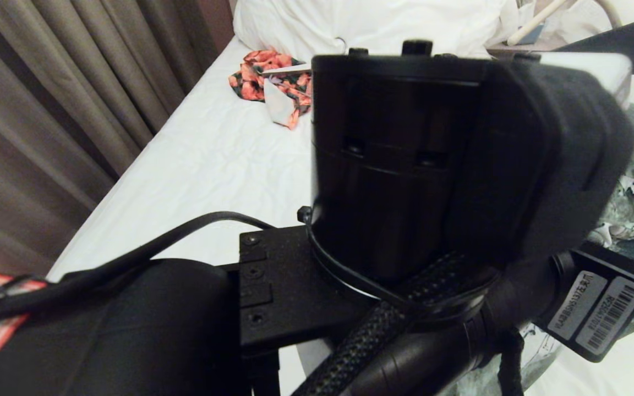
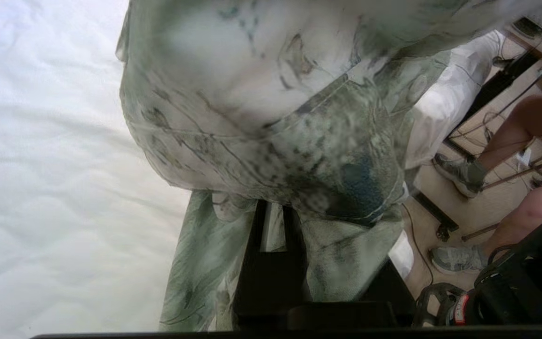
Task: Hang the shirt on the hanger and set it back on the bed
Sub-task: Take the clothes hanger out of the clothes
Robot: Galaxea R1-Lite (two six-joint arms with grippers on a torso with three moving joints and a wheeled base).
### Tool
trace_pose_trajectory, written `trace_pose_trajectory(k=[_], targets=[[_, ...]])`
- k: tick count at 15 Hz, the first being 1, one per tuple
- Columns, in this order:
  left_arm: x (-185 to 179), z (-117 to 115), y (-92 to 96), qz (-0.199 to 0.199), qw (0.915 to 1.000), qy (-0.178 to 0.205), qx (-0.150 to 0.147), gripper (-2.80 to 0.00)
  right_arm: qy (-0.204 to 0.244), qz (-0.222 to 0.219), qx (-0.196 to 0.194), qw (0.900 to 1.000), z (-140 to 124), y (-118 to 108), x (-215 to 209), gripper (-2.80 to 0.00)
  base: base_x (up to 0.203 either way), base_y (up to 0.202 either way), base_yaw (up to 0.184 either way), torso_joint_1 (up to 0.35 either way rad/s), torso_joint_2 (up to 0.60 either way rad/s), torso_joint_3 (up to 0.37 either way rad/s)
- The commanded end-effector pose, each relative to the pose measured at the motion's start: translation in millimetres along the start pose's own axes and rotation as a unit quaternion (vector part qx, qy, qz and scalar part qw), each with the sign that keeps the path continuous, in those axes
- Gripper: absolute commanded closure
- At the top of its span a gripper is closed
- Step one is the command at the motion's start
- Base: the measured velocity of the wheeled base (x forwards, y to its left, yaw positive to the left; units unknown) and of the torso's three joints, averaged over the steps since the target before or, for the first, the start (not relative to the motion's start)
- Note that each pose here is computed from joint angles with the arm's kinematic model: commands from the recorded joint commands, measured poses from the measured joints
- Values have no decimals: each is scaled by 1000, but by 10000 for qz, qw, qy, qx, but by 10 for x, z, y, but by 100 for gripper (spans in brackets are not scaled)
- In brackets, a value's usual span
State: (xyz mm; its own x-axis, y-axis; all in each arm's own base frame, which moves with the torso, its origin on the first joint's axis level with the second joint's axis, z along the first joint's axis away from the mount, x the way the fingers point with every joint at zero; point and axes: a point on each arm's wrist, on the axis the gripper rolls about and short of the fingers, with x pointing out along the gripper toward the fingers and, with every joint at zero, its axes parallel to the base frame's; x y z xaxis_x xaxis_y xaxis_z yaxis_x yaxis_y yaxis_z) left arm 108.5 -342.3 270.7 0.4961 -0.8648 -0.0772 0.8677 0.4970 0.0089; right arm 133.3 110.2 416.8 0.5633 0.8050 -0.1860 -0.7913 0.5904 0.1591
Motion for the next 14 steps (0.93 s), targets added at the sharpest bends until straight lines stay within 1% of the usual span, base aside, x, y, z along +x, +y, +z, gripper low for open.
trace_pose_trajectory(k=[1, 3, 8, 13, 14], targets=[[24, -32, -16, -1, 10000, 54, 28, -280, -64, 19, -14, 10000, 6, 20, -58, 0, 0, 0, 0, 0, 0, 0], [32, -43, -57, -61, 10000, 66, 31, -280, -77, 21, -13, 10000, 2, 27, -82, 0, 0, 0, 0, 0, 0, 0], [29, -48, -56, -53, 10000, 76, 29, -280, -72, 7, -17, 10000, -12, 30, -106, 0, 0, 0, 0, 0, 0, 0], [37, -40, -38, 41, 10000, 60, 56, -280, -118, 14, -62, 9999, -6, 29, -100, 0, 0, 0, 0, 0, 0, 0], [42, -38, -31, 124, 9999, 53, 59, -280, -106, 14, -66, 9999, -12, 24, -95, 0, 0, 0, 0, 0, 0, 0]])
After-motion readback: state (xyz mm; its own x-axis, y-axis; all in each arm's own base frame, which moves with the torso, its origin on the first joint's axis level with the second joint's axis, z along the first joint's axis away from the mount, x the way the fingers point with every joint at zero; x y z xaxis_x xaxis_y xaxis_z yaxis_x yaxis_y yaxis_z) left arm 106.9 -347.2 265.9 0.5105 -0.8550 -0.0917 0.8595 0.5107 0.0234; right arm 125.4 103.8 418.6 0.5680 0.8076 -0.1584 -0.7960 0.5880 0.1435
